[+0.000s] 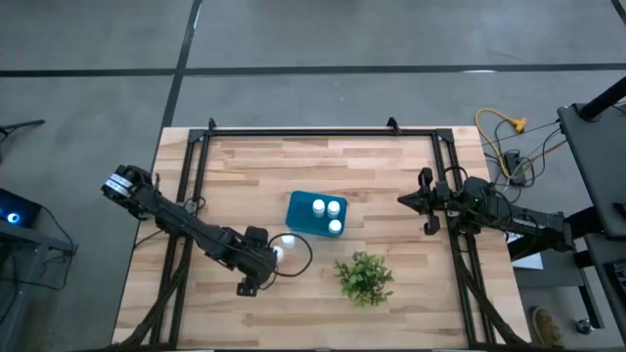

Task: Pick and place pill bottles into a basket
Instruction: Put the white pill bottle in the blue bin

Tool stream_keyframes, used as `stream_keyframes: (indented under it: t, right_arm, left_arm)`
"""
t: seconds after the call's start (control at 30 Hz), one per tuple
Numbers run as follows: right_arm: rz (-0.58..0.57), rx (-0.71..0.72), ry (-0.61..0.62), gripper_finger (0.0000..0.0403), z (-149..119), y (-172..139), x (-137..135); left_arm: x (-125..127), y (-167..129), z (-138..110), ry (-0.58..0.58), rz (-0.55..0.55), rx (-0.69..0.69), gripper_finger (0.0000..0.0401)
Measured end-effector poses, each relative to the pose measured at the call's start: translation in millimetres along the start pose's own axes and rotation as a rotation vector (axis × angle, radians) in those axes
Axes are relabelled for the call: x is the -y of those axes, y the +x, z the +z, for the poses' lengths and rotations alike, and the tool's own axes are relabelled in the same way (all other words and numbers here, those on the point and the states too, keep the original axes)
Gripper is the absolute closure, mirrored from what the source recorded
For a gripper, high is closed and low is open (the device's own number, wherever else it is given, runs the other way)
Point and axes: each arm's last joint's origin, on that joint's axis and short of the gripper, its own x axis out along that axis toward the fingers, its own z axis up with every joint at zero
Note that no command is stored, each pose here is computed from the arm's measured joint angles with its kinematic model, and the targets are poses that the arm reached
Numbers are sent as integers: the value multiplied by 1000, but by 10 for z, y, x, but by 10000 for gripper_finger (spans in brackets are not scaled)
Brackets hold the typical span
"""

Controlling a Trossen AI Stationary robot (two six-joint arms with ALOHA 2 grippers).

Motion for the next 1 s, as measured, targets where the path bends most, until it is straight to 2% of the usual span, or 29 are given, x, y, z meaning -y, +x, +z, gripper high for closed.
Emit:
stream_keyframes:
  t: [1.0]
  right_arm:
    - [0, 0, 0, 394, 0, 0, 0]
  left_arm:
    - [-32, 224, -142, -33, -21, 50, 72]
